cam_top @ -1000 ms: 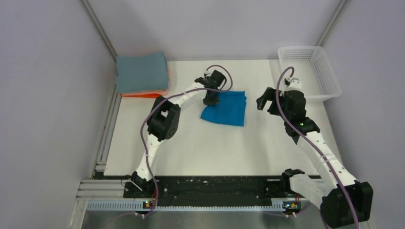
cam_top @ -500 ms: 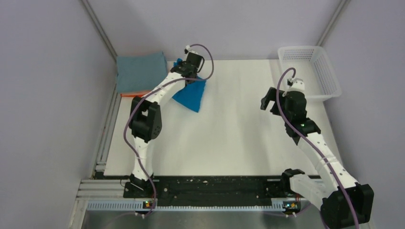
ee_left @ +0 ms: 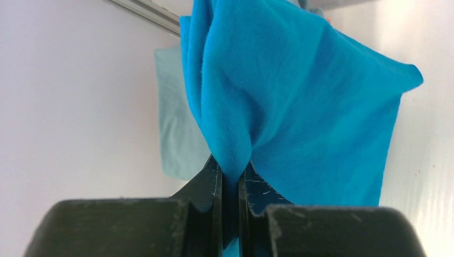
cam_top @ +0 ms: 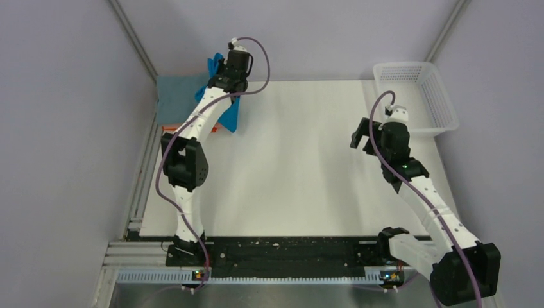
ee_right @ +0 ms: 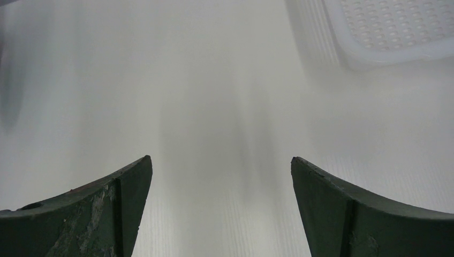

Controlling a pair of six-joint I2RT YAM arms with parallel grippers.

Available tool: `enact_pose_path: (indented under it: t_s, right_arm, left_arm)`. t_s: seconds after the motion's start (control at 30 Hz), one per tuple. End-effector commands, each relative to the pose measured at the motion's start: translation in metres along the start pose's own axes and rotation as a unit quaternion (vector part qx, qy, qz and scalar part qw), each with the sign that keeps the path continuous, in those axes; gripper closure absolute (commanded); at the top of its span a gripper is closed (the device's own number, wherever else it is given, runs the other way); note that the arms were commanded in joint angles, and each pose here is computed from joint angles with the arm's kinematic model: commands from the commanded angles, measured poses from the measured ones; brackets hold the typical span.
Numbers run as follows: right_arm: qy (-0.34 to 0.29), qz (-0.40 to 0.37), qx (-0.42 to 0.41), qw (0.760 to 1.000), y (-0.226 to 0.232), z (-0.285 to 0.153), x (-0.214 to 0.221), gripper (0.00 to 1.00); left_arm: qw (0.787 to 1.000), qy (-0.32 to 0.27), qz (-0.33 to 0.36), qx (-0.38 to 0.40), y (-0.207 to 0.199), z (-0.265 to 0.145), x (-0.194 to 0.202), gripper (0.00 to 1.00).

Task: Fold and stack the t-shirts
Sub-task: Put the neatly folded tshirt into the corner of the board with the left arm

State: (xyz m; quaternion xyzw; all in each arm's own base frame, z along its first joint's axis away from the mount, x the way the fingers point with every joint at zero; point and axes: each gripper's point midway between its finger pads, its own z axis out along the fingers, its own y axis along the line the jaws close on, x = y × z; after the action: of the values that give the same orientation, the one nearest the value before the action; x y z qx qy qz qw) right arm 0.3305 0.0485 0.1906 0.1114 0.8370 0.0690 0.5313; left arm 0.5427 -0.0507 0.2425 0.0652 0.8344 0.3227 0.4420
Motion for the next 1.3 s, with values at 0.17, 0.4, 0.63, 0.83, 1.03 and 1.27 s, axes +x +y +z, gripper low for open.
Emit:
enact_pose_path:
  t_s: [0.17,0.4,0.63,0.83,1.03,1.27]
  right_arm:
    - [-0.002,-0.005,0.016,1.0,-0.006,0.008,0.0,0.01]
    - [0.0,-0.007,0.025,1.0,-0.008,0.011,0.002,0.01]
    - [0.009,-0.005,0.025,1.0,-0.008,0.016,0.007,0.01]
    - [0.014,-0.007,0.028,0.999,-0.008,0.018,0.008,0.01]
    - [0.015,-0.009,0.036,0.999,-0.011,0.018,0.009,0.01]
    - [0.026,-0.011,0.044,0.999,-0.014,0.022,0.014,0.01]
  left_arm:
    - [0.99,-0.089,-0.103,-0.039,0.08,-0.033,-0.07,1.0]
    - [0.986,-0.076,-0.126,-0.073,0.11,-0.021,-0.064,1.0]
    - [0.987,-0.062,-0.146,-0.027,0.097,0.003,-0.047,1.0]
    - [0.987,-0.015,-0.136,-0.083,0.091,0.038,-0.022,1.0]
    - [0.975,0.017,-0.165,-0.15,0.103,0.057,0.007,1.0]
    - [0.966,-0.006,-0.195,-0.169,0.096,0.087,0.038,1.0]
